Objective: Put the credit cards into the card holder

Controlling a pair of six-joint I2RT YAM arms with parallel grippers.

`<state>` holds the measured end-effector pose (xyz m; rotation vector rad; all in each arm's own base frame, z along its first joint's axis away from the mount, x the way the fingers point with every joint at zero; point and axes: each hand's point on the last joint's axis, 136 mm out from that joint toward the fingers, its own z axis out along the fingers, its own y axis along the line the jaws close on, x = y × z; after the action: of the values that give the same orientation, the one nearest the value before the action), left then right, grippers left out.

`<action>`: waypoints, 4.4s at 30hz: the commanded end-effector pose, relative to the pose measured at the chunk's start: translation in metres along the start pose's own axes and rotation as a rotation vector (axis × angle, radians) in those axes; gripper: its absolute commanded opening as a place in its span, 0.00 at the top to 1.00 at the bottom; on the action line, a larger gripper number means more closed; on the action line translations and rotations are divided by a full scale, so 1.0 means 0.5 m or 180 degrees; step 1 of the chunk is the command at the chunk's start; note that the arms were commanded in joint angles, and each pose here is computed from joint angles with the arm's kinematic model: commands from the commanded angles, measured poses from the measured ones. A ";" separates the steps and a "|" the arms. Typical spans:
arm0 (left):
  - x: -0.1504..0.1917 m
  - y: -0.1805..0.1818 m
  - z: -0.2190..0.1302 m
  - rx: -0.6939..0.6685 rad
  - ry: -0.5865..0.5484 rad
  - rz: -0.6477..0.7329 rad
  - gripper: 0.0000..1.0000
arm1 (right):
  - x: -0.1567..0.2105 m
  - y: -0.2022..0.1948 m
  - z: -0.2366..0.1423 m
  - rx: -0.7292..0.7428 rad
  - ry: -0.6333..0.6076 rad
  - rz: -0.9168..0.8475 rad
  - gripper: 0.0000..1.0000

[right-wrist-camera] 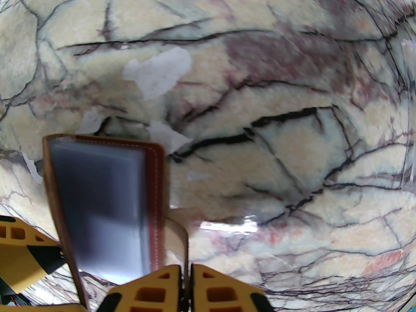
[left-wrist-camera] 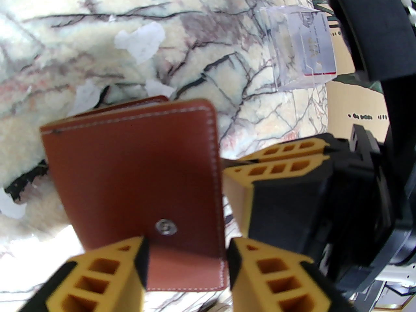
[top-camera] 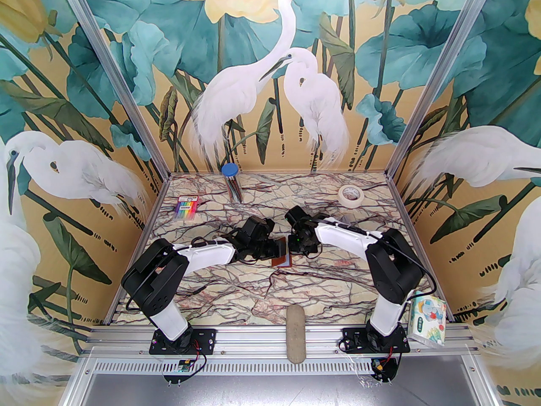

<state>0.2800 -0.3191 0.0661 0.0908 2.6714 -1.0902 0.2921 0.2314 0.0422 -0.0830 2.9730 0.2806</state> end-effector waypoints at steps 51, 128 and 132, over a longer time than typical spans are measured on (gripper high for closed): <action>0.016 0.007 -0.039 -0.0395 0.0023 0.0253 0.55 | -0.033 0.012 0.044 -0.0436 0.0384 0.0023 0.60; 0.068 0.161 0.055 -0.0932 0.0227 -0.0193 0.69 | -0.019 0.015 -0.011 -0.1342 -0.0055 -0.0055 0.89; 0.067 0.161 0.055 -0.0932 0.0220 -0.0196 0.70 | -0.014 0.018 -0.004 -0.1386 -0.0007 -0.0035 0.89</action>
<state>0.2818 -0.2946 0.0201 0.0163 2.7905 -0.8049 0.3004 0.2373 0.0484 -0.1370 2.8585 0.8810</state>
